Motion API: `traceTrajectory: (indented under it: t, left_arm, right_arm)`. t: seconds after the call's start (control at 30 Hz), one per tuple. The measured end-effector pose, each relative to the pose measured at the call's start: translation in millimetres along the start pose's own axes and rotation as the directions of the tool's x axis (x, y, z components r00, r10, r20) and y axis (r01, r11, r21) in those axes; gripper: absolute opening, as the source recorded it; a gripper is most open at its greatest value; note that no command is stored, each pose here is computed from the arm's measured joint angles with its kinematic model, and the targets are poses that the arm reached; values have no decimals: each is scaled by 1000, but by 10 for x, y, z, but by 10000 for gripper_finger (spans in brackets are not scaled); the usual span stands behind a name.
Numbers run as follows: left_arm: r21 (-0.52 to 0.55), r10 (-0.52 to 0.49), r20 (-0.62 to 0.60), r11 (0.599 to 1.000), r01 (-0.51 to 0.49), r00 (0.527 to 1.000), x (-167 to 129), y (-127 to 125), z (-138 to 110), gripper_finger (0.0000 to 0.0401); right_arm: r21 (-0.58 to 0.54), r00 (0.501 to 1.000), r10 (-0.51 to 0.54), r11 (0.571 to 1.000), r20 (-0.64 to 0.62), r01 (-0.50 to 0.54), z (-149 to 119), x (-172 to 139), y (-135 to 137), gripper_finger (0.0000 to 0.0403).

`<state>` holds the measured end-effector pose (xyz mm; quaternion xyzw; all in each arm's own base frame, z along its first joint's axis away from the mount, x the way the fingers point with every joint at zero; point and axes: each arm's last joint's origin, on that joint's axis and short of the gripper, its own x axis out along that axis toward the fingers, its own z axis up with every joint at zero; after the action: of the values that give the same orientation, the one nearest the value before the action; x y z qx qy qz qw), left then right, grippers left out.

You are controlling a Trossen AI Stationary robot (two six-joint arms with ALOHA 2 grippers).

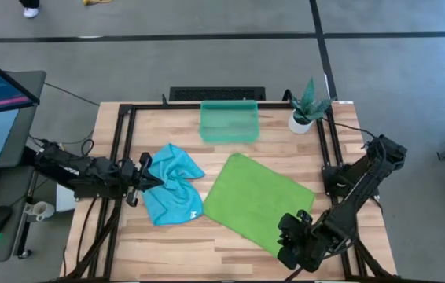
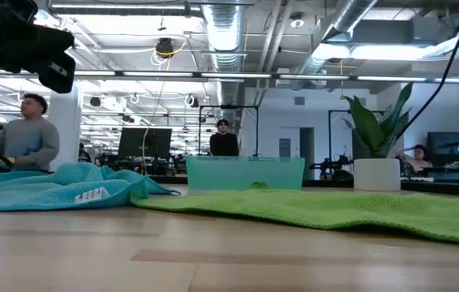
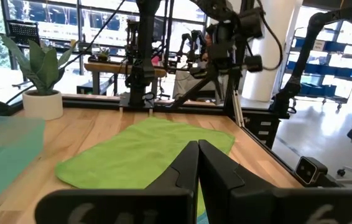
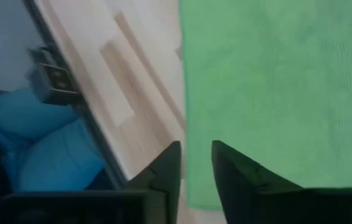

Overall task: Roll microfiber towels into tight, uniform cylinder then place into a basket
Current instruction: Fold the green microfiber cloth

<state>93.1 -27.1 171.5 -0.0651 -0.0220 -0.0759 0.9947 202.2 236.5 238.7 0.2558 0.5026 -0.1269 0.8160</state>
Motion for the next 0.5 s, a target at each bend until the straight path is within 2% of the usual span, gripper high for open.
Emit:
traceTrajectory:
  t: [0.17, 0.23, 0.5]
  left_arm:
    - [53, 0, 0, 999, 0, 1000, 0, 0, 0, 0]
    - [79, 2, 0, 997, -2, 1000, 0, 1, 0, 0]
    - [115, 3, 0, 993, -3, 1000, 0, 1, 0, 0]
  right_arm:
    - [-33, 995, -32, 999, -99, 29, -120, 269, 68, 165]
    - [-17, 990, -9, 1000, -140, 7, -157, 380, 122, 175]
    - [-10, 982, 21, 1000, -186, -23, -279, 740, 235, 187]
